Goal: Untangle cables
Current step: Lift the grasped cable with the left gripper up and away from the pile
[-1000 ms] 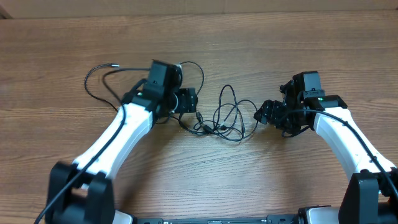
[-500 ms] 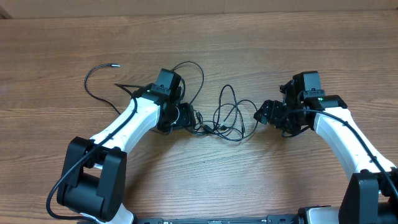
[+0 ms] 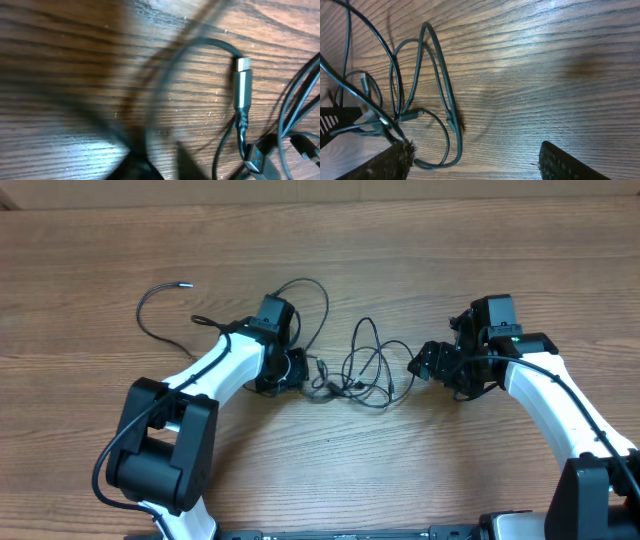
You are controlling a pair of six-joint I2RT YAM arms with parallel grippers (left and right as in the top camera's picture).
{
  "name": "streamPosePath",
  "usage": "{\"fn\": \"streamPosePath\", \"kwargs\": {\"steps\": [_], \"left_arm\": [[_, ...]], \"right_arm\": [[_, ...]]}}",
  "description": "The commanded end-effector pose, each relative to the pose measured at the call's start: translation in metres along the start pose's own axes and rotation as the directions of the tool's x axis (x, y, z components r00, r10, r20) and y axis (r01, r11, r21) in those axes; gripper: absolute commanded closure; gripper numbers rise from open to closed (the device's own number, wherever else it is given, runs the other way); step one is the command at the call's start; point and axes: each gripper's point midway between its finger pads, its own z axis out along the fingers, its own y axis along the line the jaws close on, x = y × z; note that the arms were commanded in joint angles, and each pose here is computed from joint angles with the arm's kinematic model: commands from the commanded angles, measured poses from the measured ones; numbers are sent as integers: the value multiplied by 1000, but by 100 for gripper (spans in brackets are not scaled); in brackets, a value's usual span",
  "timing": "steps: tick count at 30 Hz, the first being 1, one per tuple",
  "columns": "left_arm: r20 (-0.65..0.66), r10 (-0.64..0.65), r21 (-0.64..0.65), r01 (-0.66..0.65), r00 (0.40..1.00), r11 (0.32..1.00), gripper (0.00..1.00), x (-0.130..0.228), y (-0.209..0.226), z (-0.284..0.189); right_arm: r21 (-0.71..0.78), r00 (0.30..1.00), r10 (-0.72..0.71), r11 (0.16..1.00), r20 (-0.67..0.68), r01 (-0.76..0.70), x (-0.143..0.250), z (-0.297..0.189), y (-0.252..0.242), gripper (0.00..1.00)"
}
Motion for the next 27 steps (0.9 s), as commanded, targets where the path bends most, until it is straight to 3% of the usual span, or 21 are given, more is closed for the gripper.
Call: {"fn": "streamPosePath", "kwargs": {"steps": [1,12,19,24,27], "left_arm": [[24,46,26,-46,999,999,96,-15,-9,-8],[182,248,107,-270,952,957,96,-69,-84,-123],[242,380,264,-438,893,859,96,-60,-136,-195],[296,455,363,-540,840,759,96,-48,-163,-230],[316,462,382,-557,829,738,96,-46,-170,-242]], "right_arm": [[-30,1000,-4,1000,-2,4,-1,0,5,19],[-304,995,-102,947,20,103,-5,-5,65,17],[-349,975,-208,911,75,221,-3,-1,98,17],[-374,956,-272,879,113,295,0,0,120,17],[-389,948,-292,864,128,319,2,1,131,16]]}}
